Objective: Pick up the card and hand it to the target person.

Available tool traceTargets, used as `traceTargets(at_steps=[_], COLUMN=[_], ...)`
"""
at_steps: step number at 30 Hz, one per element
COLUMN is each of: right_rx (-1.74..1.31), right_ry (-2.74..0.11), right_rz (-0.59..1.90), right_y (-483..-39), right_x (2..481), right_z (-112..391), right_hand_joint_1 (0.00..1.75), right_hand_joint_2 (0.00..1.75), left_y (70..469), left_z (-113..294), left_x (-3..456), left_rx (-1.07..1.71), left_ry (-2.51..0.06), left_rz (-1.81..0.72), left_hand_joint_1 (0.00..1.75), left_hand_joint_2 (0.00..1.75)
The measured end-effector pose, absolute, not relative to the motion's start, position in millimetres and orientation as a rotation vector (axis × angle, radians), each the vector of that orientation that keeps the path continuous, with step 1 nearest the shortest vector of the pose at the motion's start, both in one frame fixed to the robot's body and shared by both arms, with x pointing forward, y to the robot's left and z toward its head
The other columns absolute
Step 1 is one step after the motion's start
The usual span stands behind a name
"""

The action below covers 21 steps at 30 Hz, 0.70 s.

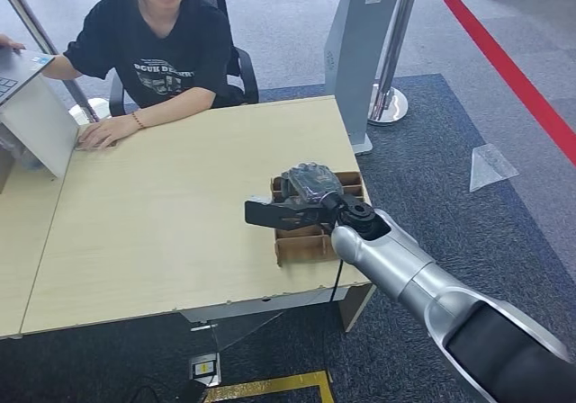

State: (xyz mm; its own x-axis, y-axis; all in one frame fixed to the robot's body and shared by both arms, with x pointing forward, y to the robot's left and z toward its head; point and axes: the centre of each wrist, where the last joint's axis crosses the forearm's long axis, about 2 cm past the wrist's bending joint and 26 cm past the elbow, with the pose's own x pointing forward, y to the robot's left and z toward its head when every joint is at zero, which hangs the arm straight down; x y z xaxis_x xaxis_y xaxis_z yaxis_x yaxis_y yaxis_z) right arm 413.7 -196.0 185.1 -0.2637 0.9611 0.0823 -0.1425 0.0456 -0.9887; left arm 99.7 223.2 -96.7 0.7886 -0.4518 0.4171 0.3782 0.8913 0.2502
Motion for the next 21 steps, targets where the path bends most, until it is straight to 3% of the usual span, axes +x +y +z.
traceTargets(at_steps=[21], right_rx=[-0.936], right_ry=[-1.322], right_rz=[1.429], right_y=[-197.1], right_x=[415.3], right_z=[188.0], right_hand_joint_1=[1.00], right_hand_joint_2=[1.75], left_y=[223.3], left_z=[-96.8], left_x=[99.3], left_rx=[0.155], left_ry=[-0.486], left_rz=[-0.449], left_hand_joint_1=[0.00], left_hand_joint_2=[1.75])
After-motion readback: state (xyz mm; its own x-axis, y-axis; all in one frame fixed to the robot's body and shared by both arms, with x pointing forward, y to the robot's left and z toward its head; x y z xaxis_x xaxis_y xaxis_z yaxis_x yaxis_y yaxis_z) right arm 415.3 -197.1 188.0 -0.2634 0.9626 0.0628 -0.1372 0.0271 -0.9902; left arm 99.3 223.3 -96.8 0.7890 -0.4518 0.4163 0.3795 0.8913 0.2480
